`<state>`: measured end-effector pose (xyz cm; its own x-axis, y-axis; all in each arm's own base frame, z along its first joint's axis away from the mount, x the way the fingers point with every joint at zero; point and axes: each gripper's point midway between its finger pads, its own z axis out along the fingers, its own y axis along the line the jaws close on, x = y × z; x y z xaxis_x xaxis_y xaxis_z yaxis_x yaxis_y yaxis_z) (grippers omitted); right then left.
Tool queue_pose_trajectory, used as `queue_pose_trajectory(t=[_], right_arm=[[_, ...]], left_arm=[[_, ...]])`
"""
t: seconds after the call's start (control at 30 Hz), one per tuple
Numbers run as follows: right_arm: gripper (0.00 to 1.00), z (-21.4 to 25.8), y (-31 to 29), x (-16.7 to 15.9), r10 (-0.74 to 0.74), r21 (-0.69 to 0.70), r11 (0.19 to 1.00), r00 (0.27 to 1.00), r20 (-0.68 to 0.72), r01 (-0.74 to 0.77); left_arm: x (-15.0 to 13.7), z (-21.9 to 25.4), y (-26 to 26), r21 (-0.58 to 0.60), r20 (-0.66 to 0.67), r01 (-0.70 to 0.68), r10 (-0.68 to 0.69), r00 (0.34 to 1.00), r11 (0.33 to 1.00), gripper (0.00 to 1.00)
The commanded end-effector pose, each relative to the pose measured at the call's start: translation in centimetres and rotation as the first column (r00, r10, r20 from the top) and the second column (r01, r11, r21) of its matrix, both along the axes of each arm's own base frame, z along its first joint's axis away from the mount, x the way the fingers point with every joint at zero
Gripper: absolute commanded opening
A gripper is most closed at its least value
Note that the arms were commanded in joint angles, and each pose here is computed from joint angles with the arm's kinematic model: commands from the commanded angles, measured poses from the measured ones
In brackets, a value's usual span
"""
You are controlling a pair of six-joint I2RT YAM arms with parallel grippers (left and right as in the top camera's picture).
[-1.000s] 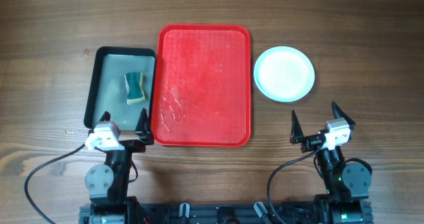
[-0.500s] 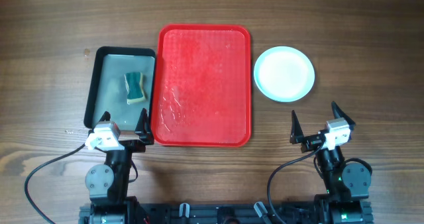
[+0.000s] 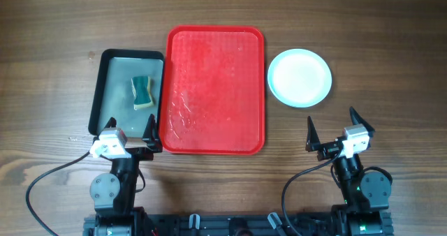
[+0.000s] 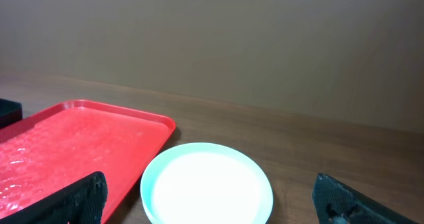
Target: Clean dirty plates on tray and stack at the side
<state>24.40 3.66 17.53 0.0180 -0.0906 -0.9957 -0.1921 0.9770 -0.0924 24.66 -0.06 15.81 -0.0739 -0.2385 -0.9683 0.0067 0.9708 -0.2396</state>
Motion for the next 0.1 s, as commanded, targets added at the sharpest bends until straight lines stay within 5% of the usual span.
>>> queue_pose_trajectory(t=[0.0, 0.07], right_arm=[[1.0, 0.24, 0.28, -0.1, 0.014, -0.011, 1.0, 1.0, 0.014, -0.014], [1.0, 0.24, 0.28, -0.1, 0.014, -0.011, 1.0, 1.0, 0.014, -0.014]], left_arm=[[-0.05, -0.14, 0.24, 0.018, -0.003, -0.015, 0.015, 1.0, 1.0, 1.0], [-0.05, -0.14, 0.24, 0.018, -0.003, -0.015, 0.015, 1.0, 1.0, 1.0]])
